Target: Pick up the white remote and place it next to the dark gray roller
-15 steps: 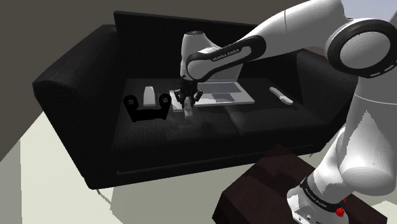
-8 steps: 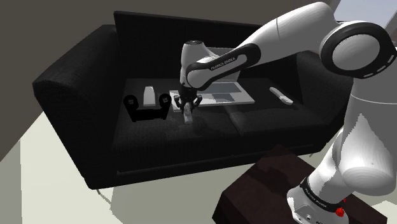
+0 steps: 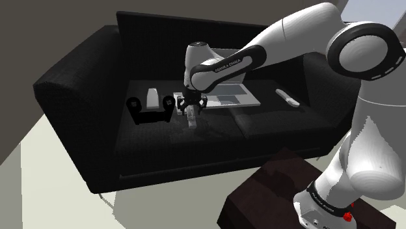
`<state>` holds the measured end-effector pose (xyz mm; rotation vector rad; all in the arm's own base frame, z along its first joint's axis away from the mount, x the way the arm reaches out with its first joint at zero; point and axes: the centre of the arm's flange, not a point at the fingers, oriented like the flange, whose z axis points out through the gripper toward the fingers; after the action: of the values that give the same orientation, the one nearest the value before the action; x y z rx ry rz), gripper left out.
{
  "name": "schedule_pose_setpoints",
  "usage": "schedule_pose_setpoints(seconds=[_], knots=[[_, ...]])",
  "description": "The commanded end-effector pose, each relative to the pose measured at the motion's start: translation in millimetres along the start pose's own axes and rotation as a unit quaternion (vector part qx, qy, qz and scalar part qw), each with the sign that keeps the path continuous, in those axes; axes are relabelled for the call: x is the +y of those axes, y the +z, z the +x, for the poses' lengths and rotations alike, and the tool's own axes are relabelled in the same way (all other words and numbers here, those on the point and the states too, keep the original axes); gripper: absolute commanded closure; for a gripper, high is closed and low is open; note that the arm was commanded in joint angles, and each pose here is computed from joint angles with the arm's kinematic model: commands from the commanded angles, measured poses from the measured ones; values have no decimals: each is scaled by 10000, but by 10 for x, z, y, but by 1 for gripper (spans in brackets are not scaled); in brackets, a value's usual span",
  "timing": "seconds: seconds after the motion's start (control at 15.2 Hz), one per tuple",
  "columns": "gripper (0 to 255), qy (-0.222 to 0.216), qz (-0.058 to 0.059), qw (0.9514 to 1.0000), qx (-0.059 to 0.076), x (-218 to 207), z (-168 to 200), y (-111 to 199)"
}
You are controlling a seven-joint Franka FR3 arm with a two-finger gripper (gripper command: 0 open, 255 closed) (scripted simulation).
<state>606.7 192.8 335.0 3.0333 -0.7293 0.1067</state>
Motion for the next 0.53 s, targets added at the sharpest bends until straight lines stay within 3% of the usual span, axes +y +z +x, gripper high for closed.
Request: schedule_pose_setpoints(seconds=[0.0, 0.2, 0.46], knots=[[0, 0, 0, 10000, 0, 0, 0, 0], [0, 0, 0, 10000, 0, 0, 0, 0], [0, 0, 0, 10000, 0, 0, 0, -500]])
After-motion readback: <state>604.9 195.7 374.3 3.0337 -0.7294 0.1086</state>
